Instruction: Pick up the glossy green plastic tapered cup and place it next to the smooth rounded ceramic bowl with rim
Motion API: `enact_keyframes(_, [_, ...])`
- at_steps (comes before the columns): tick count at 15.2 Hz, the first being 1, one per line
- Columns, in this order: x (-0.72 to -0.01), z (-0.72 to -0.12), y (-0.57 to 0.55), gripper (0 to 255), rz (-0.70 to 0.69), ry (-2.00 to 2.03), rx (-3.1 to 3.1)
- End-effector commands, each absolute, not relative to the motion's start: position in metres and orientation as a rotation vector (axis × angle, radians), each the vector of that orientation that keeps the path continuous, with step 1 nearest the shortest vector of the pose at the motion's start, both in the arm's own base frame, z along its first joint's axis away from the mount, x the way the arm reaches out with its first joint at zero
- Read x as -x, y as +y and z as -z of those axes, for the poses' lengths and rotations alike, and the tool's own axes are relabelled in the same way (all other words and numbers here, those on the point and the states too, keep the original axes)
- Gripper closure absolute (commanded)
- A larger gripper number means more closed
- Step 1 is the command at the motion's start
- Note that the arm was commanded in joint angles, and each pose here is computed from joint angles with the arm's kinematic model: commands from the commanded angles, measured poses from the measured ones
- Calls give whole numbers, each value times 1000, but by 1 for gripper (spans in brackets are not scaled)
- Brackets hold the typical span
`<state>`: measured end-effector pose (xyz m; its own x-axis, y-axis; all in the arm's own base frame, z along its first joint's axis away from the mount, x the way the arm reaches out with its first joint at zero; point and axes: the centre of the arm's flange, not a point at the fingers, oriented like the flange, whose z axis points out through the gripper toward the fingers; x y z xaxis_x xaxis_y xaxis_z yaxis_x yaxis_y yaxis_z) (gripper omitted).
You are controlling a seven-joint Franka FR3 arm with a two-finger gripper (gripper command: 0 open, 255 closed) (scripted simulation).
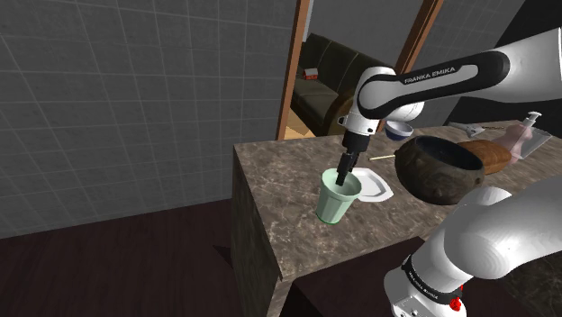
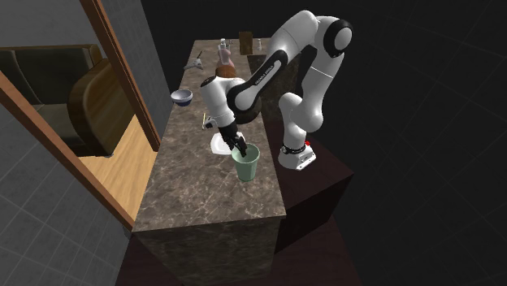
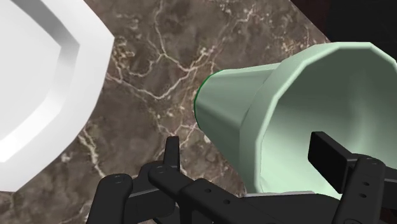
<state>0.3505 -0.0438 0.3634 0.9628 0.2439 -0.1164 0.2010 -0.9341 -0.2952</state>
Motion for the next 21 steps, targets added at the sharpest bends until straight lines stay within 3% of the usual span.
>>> enact_keyframes(1, [-350,-363,-44,0,-218,-327,2830])
enact_keyframes(3, [-350,-363,-44,0,-218,-327,2830])
enact_keyframes(4, [-350,-363,-44,255,-218,-327,2830])
enact_keyframes(13, [-350,-363,-44,255,-218,-327,2830])
enact_keyframes(21, [-350,-405,-44,255,-218,-327,2830])
